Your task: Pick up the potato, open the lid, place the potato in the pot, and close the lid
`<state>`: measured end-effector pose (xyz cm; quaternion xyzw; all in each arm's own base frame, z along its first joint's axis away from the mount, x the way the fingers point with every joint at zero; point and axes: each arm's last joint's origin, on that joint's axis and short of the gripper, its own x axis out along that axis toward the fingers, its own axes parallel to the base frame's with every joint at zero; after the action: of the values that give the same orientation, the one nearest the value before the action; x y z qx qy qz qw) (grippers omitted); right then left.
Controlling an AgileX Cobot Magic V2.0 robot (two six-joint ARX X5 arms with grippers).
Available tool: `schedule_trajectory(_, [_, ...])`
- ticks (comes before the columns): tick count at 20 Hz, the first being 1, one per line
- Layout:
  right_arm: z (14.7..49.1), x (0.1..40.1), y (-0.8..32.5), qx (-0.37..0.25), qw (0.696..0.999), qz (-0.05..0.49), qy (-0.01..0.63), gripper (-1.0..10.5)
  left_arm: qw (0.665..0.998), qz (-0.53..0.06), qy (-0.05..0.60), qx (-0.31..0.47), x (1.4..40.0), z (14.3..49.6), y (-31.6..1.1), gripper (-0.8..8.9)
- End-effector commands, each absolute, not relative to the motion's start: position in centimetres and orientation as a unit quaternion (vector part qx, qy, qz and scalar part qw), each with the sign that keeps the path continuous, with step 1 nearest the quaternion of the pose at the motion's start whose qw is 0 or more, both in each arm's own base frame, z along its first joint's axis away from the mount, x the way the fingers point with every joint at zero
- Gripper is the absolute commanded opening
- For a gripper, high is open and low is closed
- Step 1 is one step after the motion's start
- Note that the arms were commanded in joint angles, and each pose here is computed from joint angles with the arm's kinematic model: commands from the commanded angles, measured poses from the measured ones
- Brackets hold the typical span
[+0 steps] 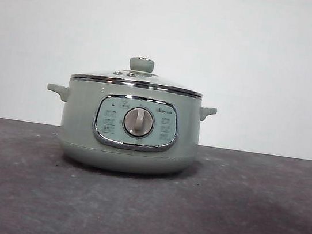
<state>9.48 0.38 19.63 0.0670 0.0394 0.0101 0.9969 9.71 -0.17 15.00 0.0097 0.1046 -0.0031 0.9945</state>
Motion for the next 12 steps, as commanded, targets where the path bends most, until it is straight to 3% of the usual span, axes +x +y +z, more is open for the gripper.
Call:
schedule_trajectory(1, [18.8, 9.3, 0.3, 0.035, 0.998, 0.016, 0.048, 0.0, 0.994, -0.003, 0.105, 0.007, 9.8, 14.7, -0.2, -0.02])
schedule_trajectory(12, [15.8, 9.2, 0.4, 0.015, 0.992, 0.064, 0.107, 0.0, 0.994, -0.004, 0.105, 0.007, 9.8, 14.7, -0.2, -0.02])
